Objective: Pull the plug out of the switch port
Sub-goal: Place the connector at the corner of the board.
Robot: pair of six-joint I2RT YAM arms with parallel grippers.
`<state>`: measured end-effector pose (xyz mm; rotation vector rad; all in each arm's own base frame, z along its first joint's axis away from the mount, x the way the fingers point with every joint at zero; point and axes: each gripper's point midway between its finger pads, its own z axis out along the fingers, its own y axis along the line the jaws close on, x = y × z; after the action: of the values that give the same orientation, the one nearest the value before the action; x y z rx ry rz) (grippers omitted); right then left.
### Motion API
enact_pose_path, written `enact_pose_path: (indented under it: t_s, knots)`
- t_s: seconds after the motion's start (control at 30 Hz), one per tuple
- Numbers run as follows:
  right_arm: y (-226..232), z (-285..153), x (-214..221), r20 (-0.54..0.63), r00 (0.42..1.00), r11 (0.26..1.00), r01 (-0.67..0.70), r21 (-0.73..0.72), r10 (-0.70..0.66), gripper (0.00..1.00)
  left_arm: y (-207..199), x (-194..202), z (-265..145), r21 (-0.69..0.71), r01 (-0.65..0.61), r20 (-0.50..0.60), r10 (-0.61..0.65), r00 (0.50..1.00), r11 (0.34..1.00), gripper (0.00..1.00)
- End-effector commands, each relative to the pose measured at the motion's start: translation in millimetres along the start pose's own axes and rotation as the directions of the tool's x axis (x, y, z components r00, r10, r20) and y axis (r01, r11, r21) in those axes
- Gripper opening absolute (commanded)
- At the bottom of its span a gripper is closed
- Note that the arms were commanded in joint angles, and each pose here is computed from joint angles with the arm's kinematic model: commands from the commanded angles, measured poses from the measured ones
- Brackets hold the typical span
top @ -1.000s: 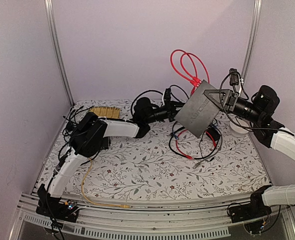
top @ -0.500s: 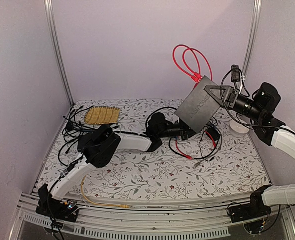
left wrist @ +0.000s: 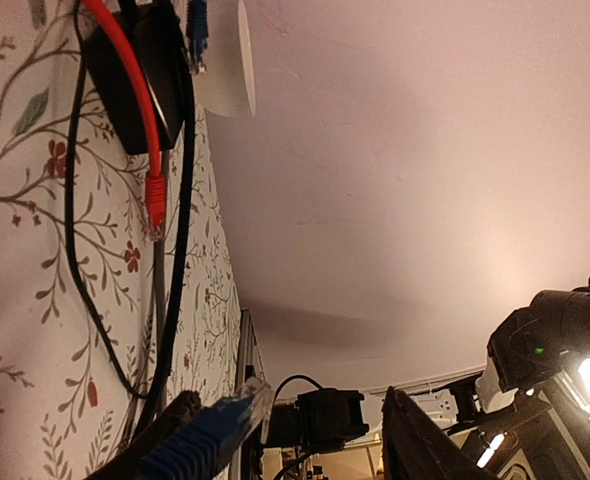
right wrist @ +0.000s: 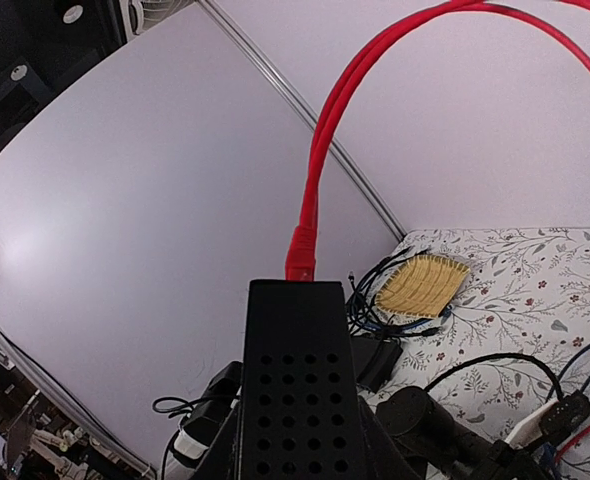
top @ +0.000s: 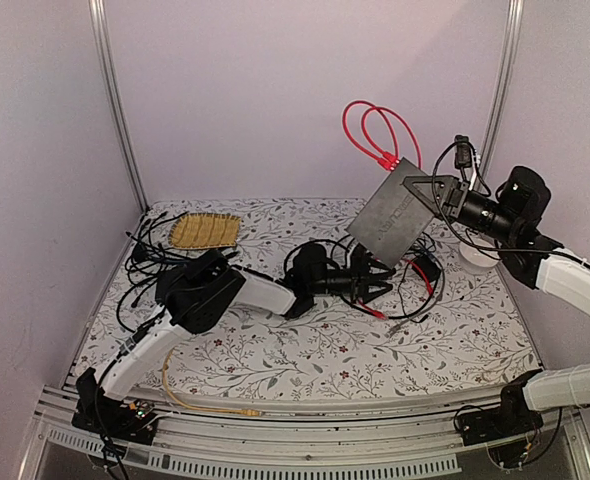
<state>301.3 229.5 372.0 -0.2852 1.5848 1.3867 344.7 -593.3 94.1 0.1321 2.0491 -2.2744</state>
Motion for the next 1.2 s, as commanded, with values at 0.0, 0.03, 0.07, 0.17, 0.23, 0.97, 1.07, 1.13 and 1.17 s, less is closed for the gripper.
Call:
enact_pose_path:
  t_s: [0.0,0.03,0.07,0.17,0.23,0.97,1.07,1.13,1.17]
  knots:
    - [28,-1,-35,0.101,0.991,0.994,0.097,-0.057,-0.091,0.01,-41,8,0,0.04,-0.016,-0.01,0.017,1.0,0.999,0.62]
    - [27,-1,-35,0.1,0.991,0.994,0.096,-0.056,-0.09,0.01,-43,11,0,0.045,-0.011,-0.013,0.011,1.0,0.999,0.62]
    - [26,0,-35,0.1,0.991,0.994,0.094,-0.054,-0.088,0.01,-46,16,1,0.053,-0.009,-0.021,0.01,1.0,0.999,0.63]
    - [25,1,-35,0.097,0.991,0.994,0.092,-0.054,-0.087,0.01,-56,28,3,0.068,0.003,-0.048,0.001,0.999,0.998,0.64]
    - [26,1,-36,0.1,0.991,0.994,0.094,-0.055,-0.088,0.01,-63,38,3,0.074,0.002,-0.062,0.003,0.998,0.997,0.65]
    - [37,4,-41,0.075,0.992,0.991,0.104,-0.084,-0.098,0.01,-127,74,-59,0.115,-0.064,0.026,0.061,0.998,0.991,0.76]
    - [35,7,-38,0.057,0.994,0.991,0.098,-0.089,-0.093,0.01,-132,52,-86,0.071,-0.128,0.132,0.118,0.984,0.989,0.75]
    - [32,9,-37,0.05,0.995,0.992,0.091,-0.087,-0.087,0.01,-137,37,-102,0.046,-0.175,0.188,0.164,0.968,0.983,0.75]
    - [31,9,-36,0.046,0.995,0.992,0.089,-0.088,-0.085,0.01,-141,30,-109,0.035,-0.205,0.212,0.193,0.958,0.978,0.75]
